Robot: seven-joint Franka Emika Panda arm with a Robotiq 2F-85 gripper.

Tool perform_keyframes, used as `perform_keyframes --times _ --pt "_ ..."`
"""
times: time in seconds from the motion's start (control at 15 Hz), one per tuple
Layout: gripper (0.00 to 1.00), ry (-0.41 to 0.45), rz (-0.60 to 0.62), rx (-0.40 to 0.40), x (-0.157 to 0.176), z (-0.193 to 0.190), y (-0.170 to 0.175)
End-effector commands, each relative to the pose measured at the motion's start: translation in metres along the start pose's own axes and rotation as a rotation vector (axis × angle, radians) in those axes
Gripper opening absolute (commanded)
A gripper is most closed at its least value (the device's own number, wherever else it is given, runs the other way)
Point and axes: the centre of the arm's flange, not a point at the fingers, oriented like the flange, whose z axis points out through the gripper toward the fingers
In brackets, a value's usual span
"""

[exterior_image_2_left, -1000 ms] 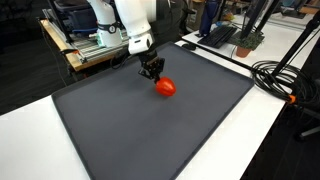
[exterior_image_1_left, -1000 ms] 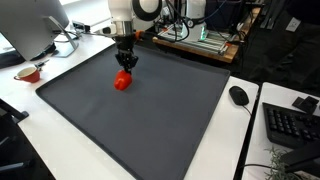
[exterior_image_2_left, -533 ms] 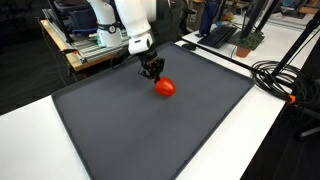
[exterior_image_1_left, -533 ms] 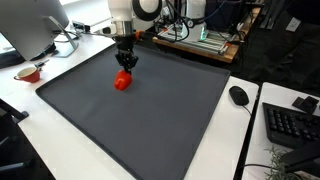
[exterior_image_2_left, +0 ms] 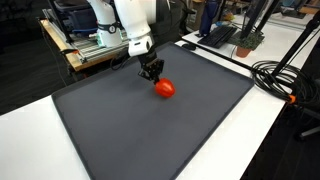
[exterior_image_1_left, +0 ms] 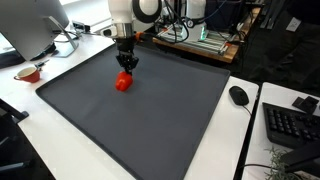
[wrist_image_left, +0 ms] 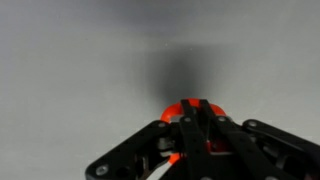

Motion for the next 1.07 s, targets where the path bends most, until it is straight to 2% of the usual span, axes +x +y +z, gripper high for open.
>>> perform_keyframes --times 0.0,0.27,0.33,0.4,0.67,0.8,1.0 --pt "0.03 -0.008 0.007 -0.008 0.003 0.009 0.007" --pt "0.03 -0.025 0.018 -0.008 0.001 0.016 0.01" --pt "0.37 -0.032 0.027 -0.01 0.0 0.017 0.009" --pt "0.38 -0.037 0.03 -0.015 -0.002 0.015 0.008" --pt "0.65 -0.074 0.058 -0.04 -0.021 -0.005 -0.008" --pt "0.8 -0.109 0.03 -0.009 -0.043 -0.021 -0.022" --pt "0.99 -0.113 -0.029 0.017 -0.083 -0.061 -0.044"
